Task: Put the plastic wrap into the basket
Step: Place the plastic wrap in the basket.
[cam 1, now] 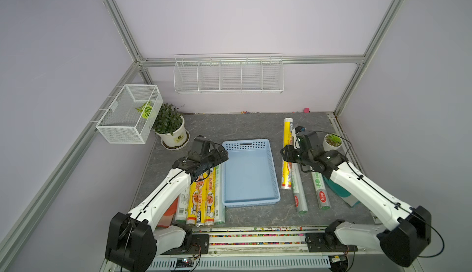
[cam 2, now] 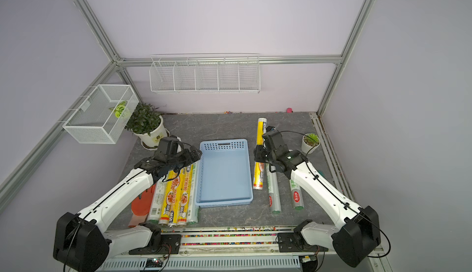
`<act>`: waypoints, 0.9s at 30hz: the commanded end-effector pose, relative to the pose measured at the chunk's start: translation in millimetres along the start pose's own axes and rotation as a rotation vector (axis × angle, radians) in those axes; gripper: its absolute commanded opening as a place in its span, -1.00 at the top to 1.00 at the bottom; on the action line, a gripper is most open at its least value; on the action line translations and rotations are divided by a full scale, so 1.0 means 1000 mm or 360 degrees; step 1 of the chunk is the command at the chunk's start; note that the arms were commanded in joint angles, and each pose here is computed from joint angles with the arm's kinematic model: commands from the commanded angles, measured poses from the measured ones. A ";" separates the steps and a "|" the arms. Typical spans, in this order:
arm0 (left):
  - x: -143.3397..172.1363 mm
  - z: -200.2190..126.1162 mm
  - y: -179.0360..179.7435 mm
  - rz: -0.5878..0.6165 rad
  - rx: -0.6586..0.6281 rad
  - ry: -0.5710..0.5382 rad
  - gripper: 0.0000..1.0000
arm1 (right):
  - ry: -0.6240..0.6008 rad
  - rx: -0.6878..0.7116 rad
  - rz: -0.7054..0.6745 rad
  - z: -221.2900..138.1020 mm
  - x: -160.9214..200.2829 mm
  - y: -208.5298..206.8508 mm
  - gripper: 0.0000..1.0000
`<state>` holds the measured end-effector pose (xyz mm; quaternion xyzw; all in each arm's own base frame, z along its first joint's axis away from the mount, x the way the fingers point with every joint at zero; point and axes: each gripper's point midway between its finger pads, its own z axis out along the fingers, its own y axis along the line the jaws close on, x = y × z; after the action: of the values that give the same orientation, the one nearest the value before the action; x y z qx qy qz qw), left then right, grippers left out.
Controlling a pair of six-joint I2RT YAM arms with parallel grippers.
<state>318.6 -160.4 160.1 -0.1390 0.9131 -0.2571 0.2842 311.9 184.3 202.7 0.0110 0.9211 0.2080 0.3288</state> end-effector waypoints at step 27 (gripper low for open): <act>0.037 0.044 -0.033 0.0029 0.0251 0.0286 -0.86 | 0.0425 -0.0509 0.0214 0.108 0.058 0.117 0.51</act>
<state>311.6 -230.7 113.7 -0.0826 0.9119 -0.3604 0.1780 311.7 311.3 119.2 0.0046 0.9270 0.3304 0.1773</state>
